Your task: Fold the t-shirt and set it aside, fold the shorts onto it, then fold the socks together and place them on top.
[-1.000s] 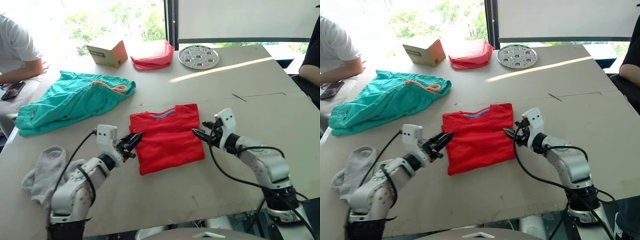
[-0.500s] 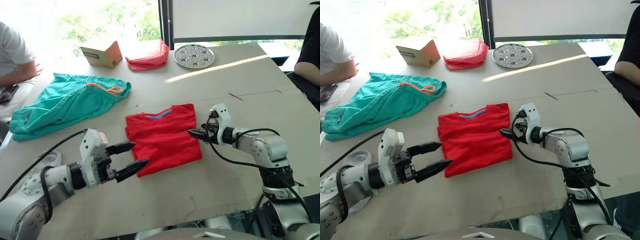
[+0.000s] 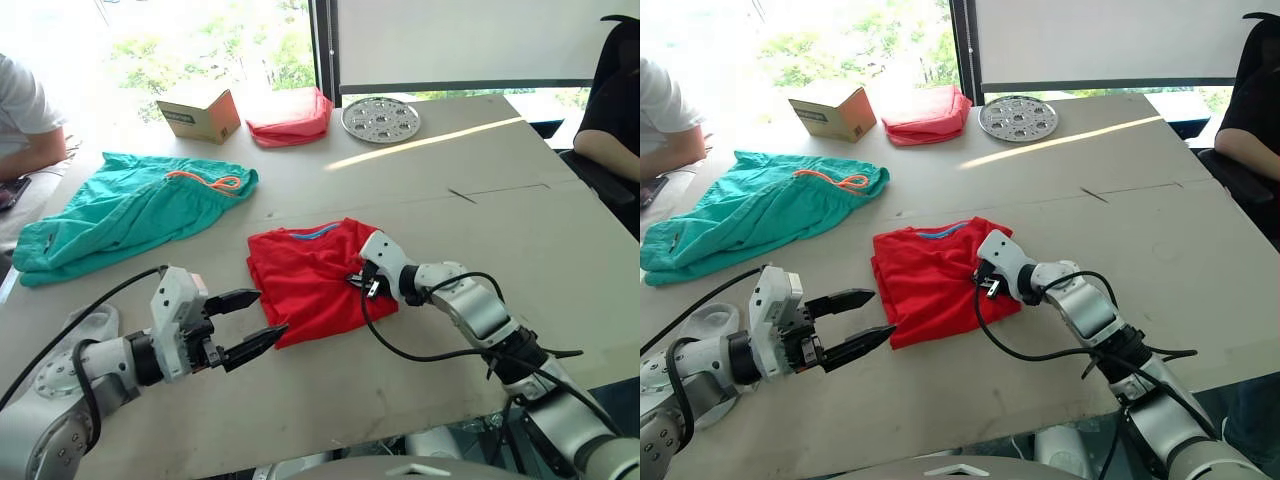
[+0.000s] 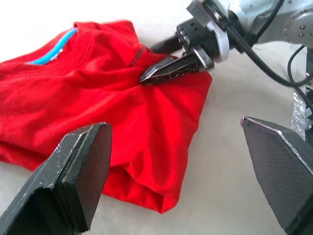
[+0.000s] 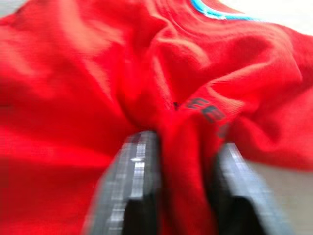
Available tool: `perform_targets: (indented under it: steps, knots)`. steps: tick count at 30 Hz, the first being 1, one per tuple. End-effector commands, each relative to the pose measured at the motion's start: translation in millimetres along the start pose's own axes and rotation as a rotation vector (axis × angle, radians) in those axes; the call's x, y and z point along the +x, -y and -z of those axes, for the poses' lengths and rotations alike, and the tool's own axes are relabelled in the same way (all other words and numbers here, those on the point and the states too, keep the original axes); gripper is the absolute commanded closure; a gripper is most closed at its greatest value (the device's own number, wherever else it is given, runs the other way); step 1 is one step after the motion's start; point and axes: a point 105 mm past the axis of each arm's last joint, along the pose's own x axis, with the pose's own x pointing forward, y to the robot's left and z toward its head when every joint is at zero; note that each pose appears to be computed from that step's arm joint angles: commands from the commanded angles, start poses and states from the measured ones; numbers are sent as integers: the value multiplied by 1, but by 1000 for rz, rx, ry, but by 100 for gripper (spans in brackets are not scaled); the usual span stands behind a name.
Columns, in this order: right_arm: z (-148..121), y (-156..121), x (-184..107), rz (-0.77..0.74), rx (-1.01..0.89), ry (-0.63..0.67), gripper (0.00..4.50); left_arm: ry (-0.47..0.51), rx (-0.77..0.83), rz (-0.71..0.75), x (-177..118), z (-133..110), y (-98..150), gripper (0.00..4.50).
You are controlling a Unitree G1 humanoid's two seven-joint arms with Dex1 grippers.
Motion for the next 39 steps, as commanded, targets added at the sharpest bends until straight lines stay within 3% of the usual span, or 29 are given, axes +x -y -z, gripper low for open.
perform_targets:
  steps: [1, 8, 12, 14, 22, 27, 31, 32, 34, 39]
  knots:
    - [50, 43, -46, 207, 59, -181, 443, 25, 46, 56, 11, -8, 8, 0]
    - [45, 100, -157, 497, 39, -280, 443, 63, 74, 187, 38, -18, 28, 0]
    - [51, 119, -192, 576, 28, -353, 443, 76, 77, 219, 48, -20, 31, 0]
    - [69, 139, -218, 590, -73, -480, 443, 92, 90, 266, 58, -24, 36, 0]
    - [87, 186, -251, 493, -344, -688, 443, 121, 129, 339, 73, -35, 41, 0]
    - [79, 203, -258, 448, -349, -701, 443, 140, 141, 351, 78, -39, 43, 0]
    - [78, 201, -259, 403, -256, -669, 443, 155, 153, 351, 82, -42, 44, 0]
    - [77, 199, -259, 400, -229, -656, 380, 162, 153, 348, 82, -44, 44, 0]
    - [77, 195, -260, 387, -188, -630, 322, 168, 151, 345, 83, -45, 44, 0]
    - [68, 190, -272, 465, -182, -567, 97, 168, 149, 346, 83, -43, 43, 0]
